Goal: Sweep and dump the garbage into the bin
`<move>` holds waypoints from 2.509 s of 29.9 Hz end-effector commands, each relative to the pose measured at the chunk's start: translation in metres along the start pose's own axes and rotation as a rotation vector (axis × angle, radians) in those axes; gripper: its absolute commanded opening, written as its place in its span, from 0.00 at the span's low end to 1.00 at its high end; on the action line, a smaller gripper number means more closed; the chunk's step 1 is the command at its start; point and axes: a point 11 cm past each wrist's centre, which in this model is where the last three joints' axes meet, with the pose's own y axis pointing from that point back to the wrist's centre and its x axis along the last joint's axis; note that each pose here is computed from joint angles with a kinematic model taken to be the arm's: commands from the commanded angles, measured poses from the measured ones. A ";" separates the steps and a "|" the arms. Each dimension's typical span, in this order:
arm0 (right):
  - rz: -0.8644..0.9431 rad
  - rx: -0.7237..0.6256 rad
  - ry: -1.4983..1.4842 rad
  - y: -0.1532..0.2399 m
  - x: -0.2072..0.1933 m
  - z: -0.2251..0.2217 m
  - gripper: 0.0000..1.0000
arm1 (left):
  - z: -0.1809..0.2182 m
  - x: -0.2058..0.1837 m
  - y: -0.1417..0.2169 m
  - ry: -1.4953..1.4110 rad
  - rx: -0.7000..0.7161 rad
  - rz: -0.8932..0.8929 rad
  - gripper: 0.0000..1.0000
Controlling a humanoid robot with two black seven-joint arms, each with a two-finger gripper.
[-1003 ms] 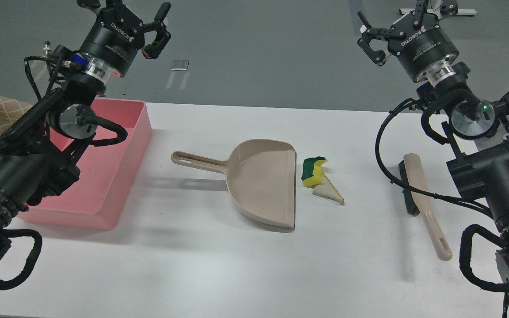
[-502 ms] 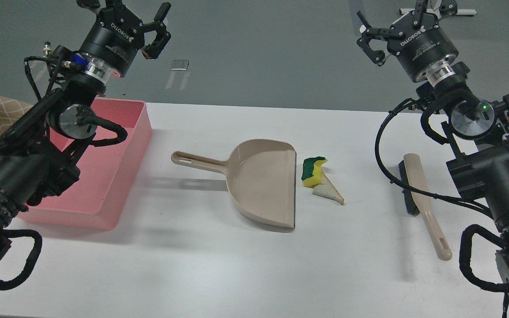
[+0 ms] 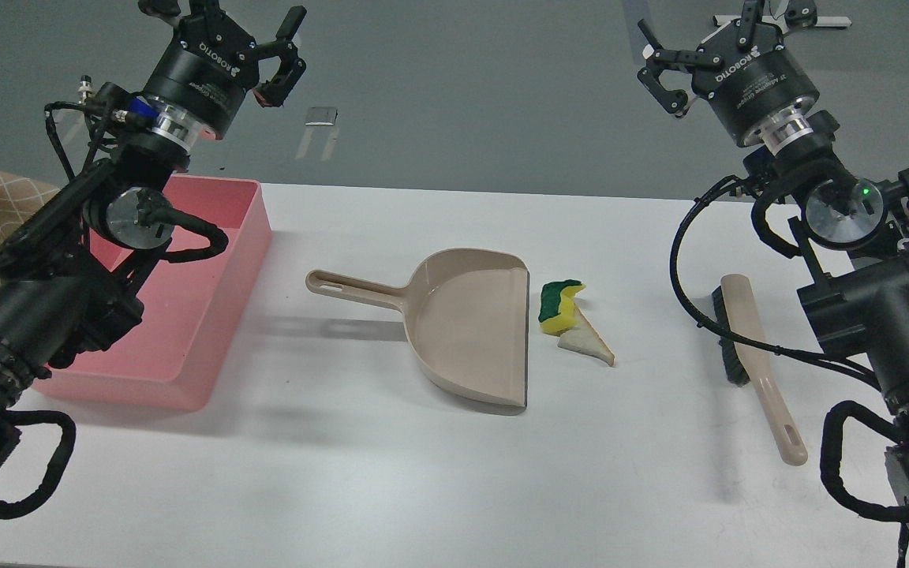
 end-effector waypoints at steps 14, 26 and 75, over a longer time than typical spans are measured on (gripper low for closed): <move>-0.002 -0.002 0.001 -0.001 -0.001 0.000 1.00 | 0.002 0.000 -0.001 -0.006 -0.001 -0.002 0.98; 0.001 -0.004 0.001 0.000 0.000 0.001 1.00 | -0.005 -0.001 0.001 -0.020 0.023 -0.010 0.98; 0.003 -0.042 0.016 0.003 0.002 0.010 1.00 | -0.070 -0.092 0.133 -0.582 0.245 0.138 0.98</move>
